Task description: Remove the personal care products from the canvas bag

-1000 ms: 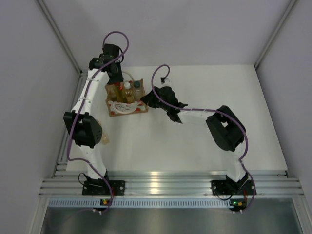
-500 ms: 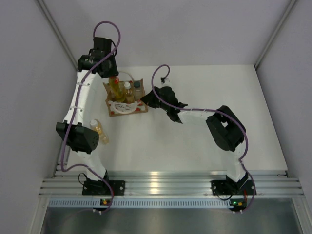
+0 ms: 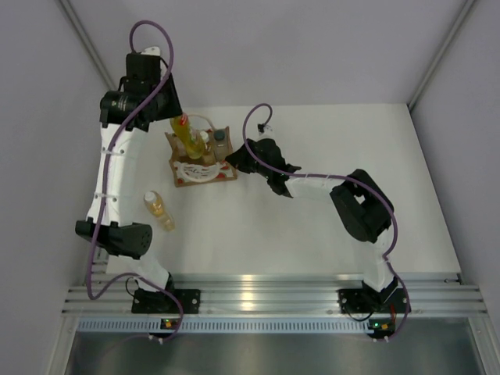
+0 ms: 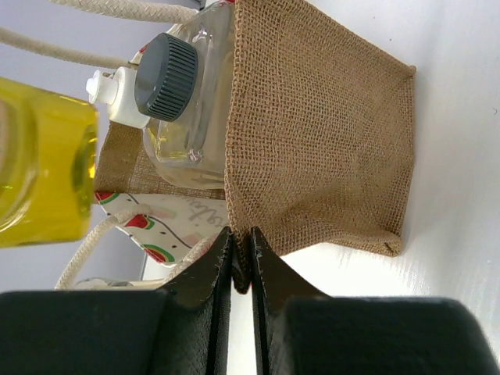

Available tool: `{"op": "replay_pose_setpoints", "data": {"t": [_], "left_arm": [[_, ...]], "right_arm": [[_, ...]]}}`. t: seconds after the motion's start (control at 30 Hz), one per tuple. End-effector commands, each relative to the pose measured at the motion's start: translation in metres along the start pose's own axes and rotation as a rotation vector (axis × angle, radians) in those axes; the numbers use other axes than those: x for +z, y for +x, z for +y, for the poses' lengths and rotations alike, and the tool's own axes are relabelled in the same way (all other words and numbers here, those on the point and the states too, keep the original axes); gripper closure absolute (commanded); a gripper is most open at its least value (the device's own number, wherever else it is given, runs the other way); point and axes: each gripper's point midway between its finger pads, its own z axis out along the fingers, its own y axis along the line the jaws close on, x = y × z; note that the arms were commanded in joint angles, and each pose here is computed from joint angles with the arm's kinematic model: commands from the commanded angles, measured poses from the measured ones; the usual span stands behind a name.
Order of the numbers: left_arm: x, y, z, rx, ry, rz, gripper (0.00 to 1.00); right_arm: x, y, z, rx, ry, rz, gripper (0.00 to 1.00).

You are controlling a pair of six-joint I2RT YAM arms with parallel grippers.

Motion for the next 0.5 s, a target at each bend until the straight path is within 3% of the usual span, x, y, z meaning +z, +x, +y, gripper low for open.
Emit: {"op": "replay_pose_setpoints", "data": {"t": [0.0,0.47], "left_arm": [[-0.070,-0.056,-0.014,-0.052,0.123,-0.237,1.00],[-0.139,-0.048,-0.031,-0.046,0.320,-0.279,1.00]], "right_arm": [[-0.009,0.025,-0.046,-0.013,0.142,0.094,1.00],[-0.007,0.024,-0.047,-0.014,0.143,0.092,1.00]]}}
